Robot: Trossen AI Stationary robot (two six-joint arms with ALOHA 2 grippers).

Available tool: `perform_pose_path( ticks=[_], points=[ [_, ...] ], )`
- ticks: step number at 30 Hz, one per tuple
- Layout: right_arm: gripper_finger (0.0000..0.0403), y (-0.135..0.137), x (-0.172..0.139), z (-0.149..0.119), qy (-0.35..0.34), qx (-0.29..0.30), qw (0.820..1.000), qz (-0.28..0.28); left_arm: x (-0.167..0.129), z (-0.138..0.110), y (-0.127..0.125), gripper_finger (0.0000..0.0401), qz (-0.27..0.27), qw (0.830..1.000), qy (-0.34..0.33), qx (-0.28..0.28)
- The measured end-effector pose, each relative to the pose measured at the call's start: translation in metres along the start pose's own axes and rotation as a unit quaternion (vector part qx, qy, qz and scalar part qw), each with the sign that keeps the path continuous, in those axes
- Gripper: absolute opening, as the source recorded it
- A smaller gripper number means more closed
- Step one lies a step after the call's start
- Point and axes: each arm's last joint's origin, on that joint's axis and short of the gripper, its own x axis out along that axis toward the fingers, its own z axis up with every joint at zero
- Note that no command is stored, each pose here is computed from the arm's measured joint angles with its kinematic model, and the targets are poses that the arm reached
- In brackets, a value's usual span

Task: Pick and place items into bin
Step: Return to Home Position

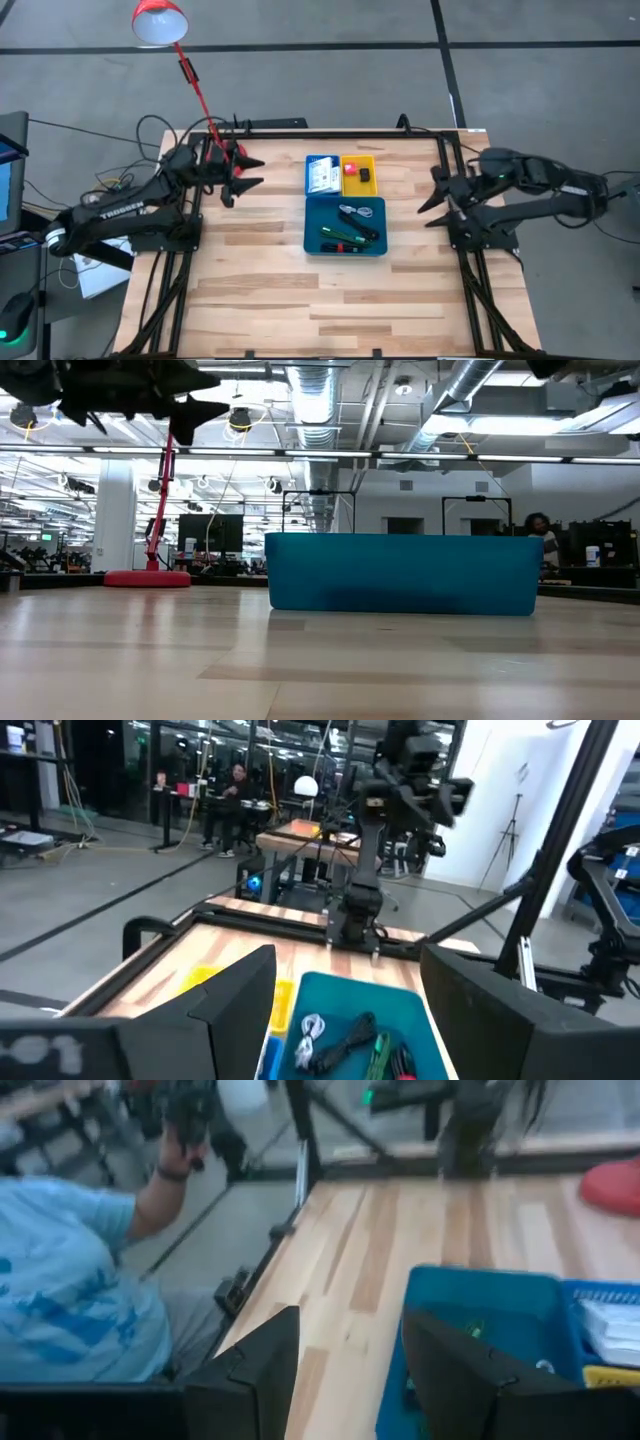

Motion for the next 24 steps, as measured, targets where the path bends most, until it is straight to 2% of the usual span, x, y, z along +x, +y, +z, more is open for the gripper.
perform_pose_path(
  ticks=[6, 13, 19, 24],
  points=[
    [0.0171, 0.001, -0.014, -0.05, -0.092, 0.018, 0.995, -0.026, -0.003, -0.012, -0.005, 0.0238, -0.002, 1.0, 0.003, 0.009],
    [0.0174, -0.011, 0.004, -0.104, -0.197, 0.046, 0.979, -0.035, 0.0, -0.015, -0.012, 0.0238, -0.02, 0.999, 0.011, 0.04],
    [0.0171, -0.024, 0.024, -0.133, -0.184, 0.088, 0.978, -0.042, 0.003, -0.019, -0.016, 0.0238, -0.019, 0.997, 0.027, 0.068],
    [0.0173, -0.032, 0.039, -0.148, -0.19, 0.085, 0.977, -0.055, 0.004, -0.022, -0.021, 0.0238, -0.017, 0.997, 0.039, 0.068]
  ],
)
